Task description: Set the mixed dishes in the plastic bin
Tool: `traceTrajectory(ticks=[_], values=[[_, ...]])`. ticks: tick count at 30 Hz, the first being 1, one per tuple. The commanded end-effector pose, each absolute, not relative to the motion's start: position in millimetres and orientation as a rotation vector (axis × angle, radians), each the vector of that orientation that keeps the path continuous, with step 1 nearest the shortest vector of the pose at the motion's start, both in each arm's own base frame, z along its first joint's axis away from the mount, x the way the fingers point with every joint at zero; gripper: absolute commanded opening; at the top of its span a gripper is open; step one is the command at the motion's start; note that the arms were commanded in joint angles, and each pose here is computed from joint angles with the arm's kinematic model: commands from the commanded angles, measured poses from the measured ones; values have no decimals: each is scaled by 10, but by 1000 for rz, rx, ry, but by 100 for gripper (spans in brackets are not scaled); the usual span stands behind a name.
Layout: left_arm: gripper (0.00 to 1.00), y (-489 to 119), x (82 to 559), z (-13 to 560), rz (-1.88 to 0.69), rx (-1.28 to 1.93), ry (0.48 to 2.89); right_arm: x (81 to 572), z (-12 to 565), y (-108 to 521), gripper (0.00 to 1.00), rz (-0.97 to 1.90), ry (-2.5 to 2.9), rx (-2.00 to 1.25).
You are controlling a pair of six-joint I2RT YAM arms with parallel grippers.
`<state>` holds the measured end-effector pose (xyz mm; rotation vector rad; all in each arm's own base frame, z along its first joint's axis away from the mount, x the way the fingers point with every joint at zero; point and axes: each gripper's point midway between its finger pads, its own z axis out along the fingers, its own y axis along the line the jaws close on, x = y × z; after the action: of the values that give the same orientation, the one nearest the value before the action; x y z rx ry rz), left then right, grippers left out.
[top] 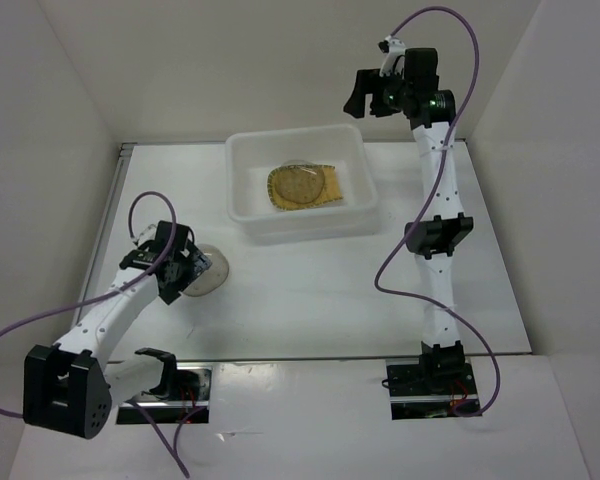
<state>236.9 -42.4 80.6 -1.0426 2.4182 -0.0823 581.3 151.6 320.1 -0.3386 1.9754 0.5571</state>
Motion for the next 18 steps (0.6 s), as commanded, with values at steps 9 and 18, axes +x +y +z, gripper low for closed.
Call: traceTrajectory(ticks=[9, 18], values=[[100, 7, 2441, 798, -172, -1195, 2137, 5557, 3194, 1585, 89, 580, 2038, -378], [100, 110, 2565, 363, -74, -1231, 2251, 5505, 3269, 1522, 90, 569, 2034, -378]])
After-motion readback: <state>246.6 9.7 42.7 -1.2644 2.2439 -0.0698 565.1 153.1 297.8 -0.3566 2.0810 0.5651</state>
